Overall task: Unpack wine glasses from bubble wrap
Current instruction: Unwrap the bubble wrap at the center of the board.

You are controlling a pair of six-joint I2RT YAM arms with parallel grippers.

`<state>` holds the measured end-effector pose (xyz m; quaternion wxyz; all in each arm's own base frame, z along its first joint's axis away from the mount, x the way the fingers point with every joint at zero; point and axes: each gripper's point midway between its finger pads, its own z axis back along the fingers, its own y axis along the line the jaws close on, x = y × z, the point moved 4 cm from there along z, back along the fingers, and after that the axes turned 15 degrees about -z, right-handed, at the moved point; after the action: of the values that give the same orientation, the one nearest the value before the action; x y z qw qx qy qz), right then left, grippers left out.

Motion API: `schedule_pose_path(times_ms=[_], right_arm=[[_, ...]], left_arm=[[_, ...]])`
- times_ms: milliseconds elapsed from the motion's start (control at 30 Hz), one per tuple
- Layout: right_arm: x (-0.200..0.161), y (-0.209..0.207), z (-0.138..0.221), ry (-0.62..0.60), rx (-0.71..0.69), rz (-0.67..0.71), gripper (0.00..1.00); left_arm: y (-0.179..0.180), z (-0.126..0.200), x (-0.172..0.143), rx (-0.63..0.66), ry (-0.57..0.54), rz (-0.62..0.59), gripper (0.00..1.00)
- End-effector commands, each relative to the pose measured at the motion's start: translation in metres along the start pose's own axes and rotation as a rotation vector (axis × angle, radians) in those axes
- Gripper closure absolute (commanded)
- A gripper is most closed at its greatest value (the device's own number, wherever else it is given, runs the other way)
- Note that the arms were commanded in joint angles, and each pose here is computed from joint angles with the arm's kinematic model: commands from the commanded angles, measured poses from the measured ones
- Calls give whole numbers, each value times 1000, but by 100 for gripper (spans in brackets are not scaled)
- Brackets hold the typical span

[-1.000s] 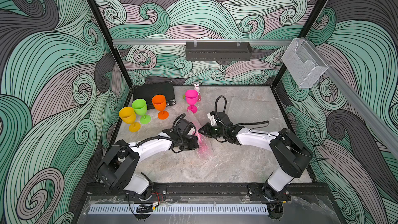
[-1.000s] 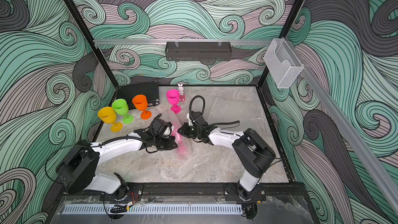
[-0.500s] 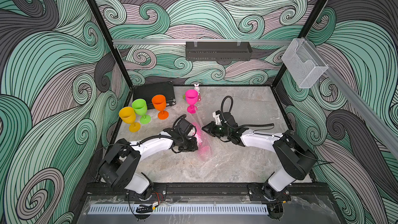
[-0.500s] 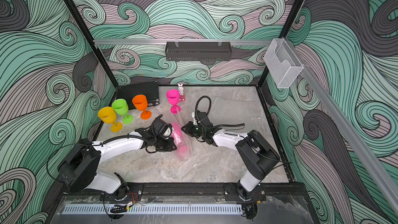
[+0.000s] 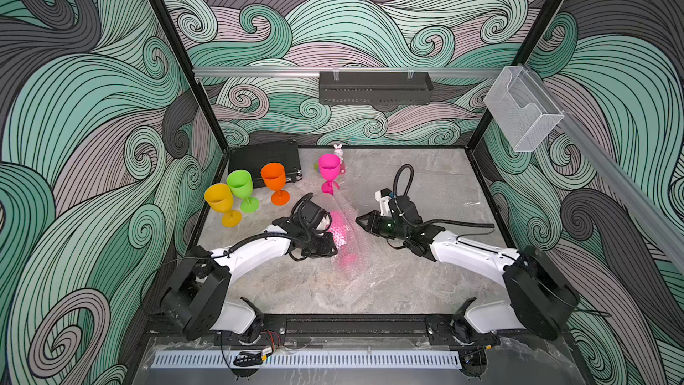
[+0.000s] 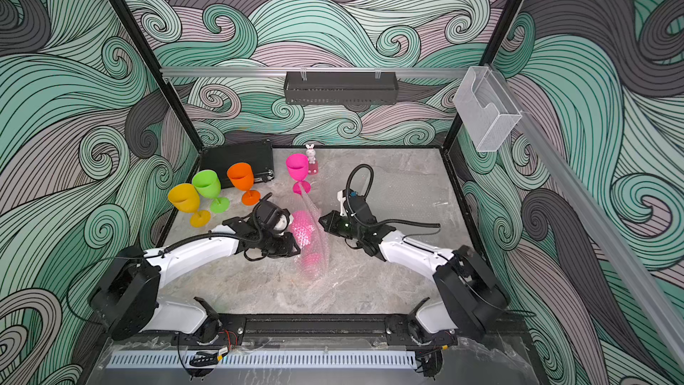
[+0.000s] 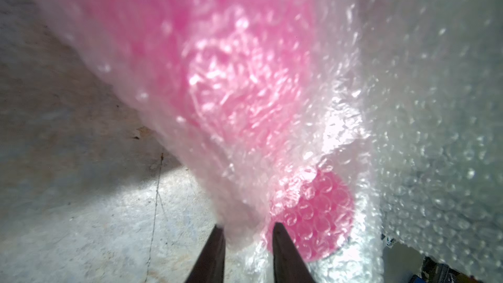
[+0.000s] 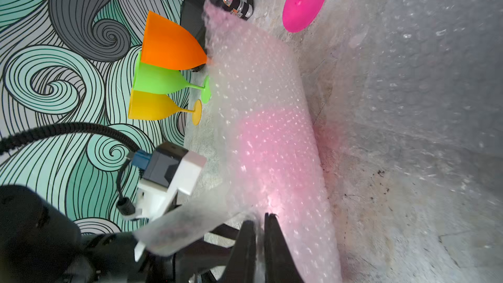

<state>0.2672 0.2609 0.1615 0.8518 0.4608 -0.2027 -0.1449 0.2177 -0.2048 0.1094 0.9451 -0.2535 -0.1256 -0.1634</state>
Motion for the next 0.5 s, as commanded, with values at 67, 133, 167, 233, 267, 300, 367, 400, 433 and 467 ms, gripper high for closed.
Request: schedule_pose_path(times_ms=[67,133,167,233,267,300,367,400,433,467], right_arm=[[0,-22,25,-69,-107,58,88],[-2,-27,33,-79,-127,67,88],[-3,-31,38,-84,-142,71,88],[-5,-37,46,-94,-168,76,88],[-6,-42,51,-103,-185,77,88],[-7,-47,56,-110,-206,77,88],[-9,-55,65,-126,-241,82,87],[-10,-60,69,-133,-258,84,88],[-10,-64,72,-142,-270,85,87],[-11,-67,76,-154,-281,88,87]], left_arm=[[1,21,8,-44,-38,28,59],[1,24,11,-61,-48,42,56],[0,26,13,-70,-51,49,55],[0,27,15,-81,-53,60,53],[-1,28,15,-83,-53,64,52],[-1,29,15,-81,-50,71,51],[-1,33,15,-67,-44,82,49],[-1,35,16,-62,-45,83,47],[-2,37,16,-58,-46,84,45],[-2,40,17,-55,-53,85,43]])
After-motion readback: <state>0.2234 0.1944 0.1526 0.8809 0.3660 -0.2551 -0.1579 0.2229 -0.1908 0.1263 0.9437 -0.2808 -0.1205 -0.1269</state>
